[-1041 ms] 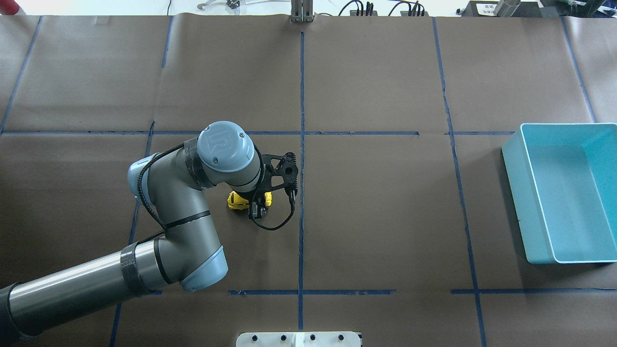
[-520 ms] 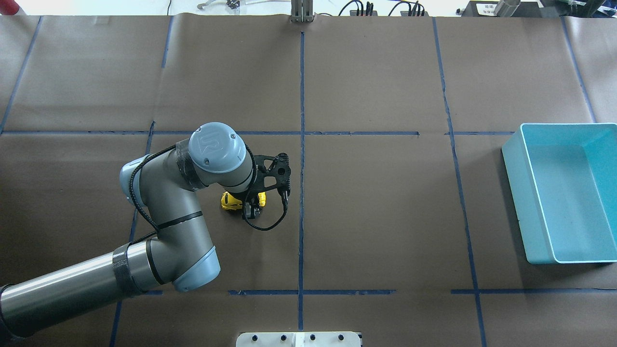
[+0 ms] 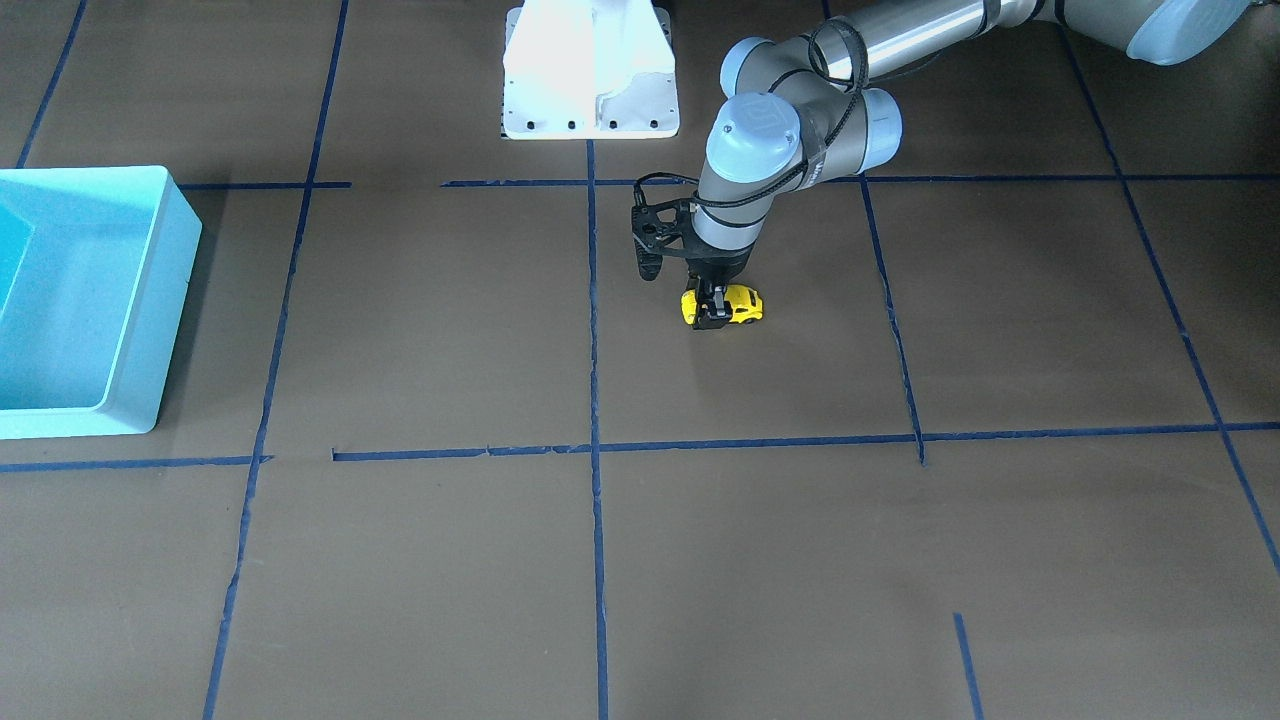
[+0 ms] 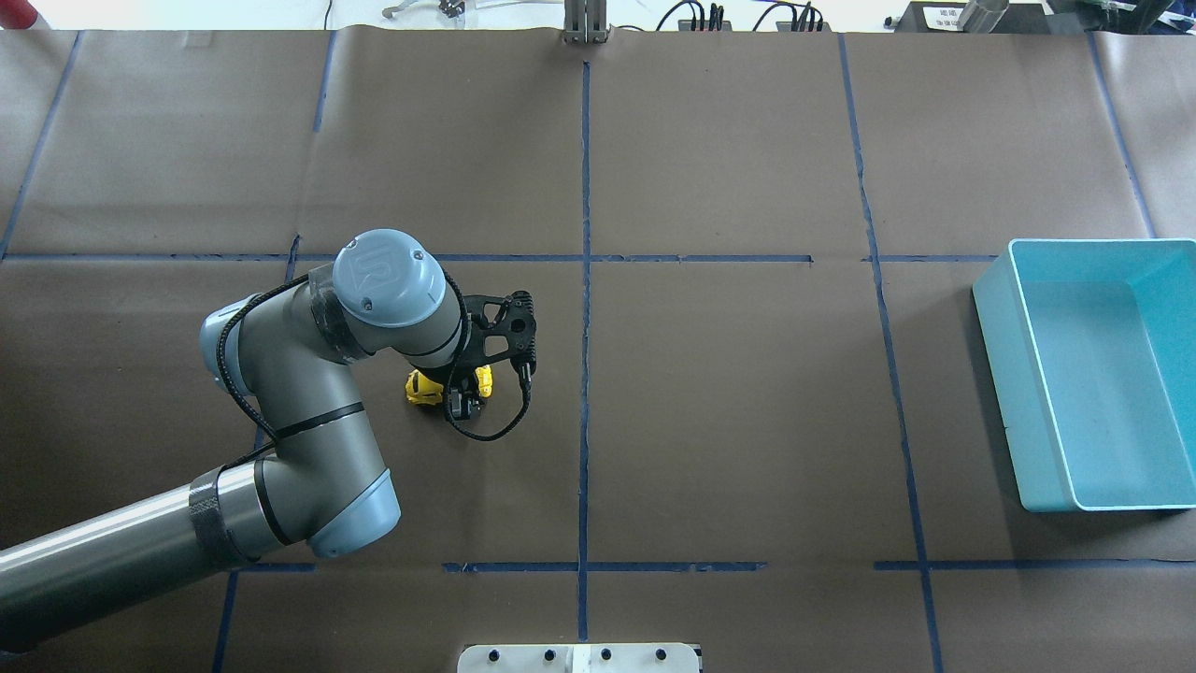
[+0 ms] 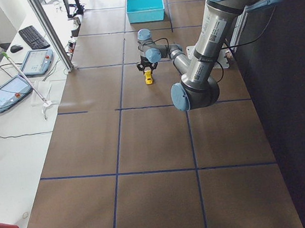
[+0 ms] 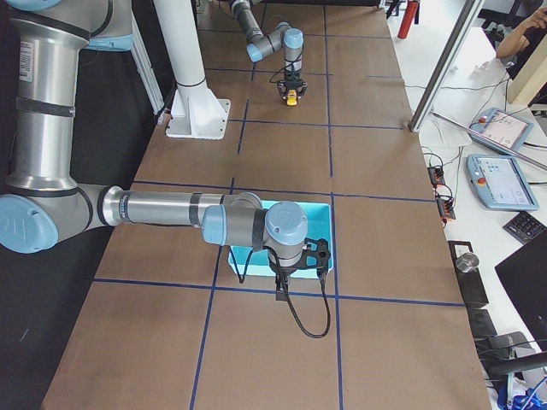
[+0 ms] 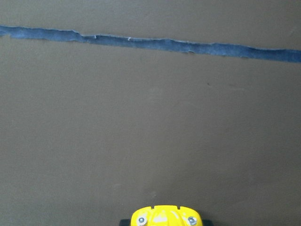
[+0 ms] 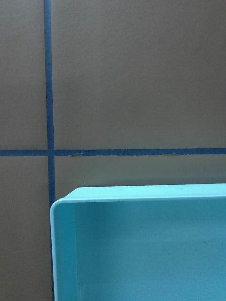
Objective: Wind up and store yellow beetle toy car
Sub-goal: 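Drag the car farther back along the table with the left gripper, then open the left gripper to release the wound car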
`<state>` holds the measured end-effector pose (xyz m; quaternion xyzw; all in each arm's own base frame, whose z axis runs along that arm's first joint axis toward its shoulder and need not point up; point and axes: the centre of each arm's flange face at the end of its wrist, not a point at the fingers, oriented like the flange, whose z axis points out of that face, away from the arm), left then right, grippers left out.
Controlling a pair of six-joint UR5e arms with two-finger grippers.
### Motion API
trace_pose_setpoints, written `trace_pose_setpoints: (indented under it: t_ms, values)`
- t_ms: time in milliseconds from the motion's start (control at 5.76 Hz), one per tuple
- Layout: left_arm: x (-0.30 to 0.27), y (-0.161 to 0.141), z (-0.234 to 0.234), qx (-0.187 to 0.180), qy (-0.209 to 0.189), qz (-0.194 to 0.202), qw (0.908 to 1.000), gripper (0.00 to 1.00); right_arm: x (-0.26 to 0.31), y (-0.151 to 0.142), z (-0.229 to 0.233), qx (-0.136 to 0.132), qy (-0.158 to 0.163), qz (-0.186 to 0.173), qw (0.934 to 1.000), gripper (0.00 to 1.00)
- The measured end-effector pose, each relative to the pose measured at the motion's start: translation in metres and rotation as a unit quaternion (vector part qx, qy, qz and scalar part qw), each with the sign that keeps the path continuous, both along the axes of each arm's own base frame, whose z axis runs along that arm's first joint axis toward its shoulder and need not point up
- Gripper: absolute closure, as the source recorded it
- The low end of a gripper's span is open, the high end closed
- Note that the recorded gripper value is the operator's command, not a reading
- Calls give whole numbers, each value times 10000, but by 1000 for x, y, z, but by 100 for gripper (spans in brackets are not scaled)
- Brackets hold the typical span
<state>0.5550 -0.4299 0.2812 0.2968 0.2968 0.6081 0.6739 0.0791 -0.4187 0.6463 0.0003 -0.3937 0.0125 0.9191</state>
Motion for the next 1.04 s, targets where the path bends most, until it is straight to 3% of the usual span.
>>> trace_pose_setpoints:
  t_ms: [347,520,694,867,1041]
  values:
    - [-4,2,11,-59,10,58,10000,100,0,0,0,1,-17,0,10000,0]
    - [-7,2,15,-47,11,111,9999,95,0,0,0,1,-19,0,10000,0]
    - [-10,2,20,-3,5,151,9999,11,0,0,0,1,-20,0,10000,0]
    - [-13,3,21,17,14,168,9999,0,0,0,0,1,-20,0,10000,0]
    - [-15,4,16,47,55,169,9998,0,0,0,0,1,-20,0,10000,0]
